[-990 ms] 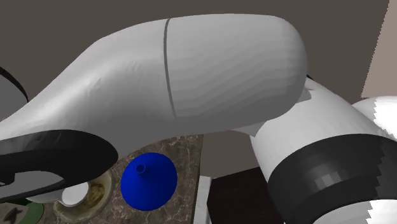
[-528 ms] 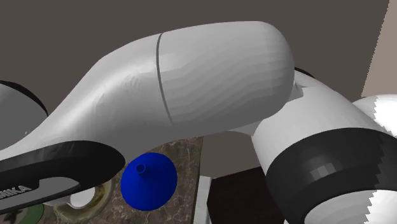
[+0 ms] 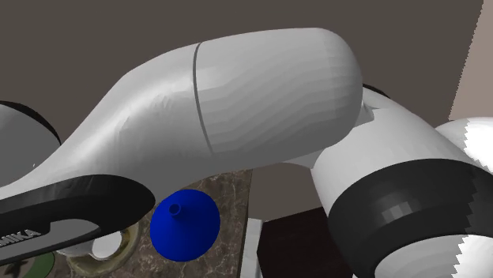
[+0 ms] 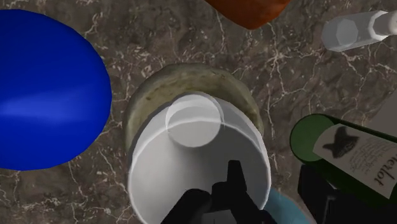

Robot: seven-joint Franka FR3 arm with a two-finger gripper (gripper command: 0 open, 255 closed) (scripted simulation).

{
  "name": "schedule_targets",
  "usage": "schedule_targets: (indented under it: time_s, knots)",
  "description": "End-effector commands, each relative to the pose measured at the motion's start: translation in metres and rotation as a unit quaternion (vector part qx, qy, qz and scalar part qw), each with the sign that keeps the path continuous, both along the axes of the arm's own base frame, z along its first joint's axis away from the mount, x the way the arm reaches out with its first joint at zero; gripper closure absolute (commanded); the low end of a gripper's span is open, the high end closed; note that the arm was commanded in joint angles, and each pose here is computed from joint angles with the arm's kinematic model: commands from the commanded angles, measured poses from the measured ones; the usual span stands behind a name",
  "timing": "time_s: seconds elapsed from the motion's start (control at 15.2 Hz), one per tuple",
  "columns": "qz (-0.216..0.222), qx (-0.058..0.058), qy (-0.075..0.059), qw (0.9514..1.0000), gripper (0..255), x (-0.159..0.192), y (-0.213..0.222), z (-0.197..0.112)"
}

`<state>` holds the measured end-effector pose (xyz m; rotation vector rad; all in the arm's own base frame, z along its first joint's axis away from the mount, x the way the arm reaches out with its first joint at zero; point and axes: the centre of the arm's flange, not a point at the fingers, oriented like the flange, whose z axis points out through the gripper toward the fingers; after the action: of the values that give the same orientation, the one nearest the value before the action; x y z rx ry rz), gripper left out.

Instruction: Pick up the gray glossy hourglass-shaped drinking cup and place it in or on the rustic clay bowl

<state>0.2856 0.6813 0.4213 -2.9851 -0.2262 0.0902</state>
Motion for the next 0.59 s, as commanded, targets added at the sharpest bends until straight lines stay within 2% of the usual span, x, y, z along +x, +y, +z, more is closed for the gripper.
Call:
schedule_targets:
  time_s: [0.0, 0.26, 0.53]
  knots:
    - [0.0, 0.0, 0.0, 1.0, 0, 0.0, 0.0, 0.0]
    - [0.0, 0.0, 0.0, 1.0, 0, 0.0, 0.0, 0.0]
    - [0.0, 0.0, 0.0, 1.0, 0, 0.004, -0.007, 0.05]
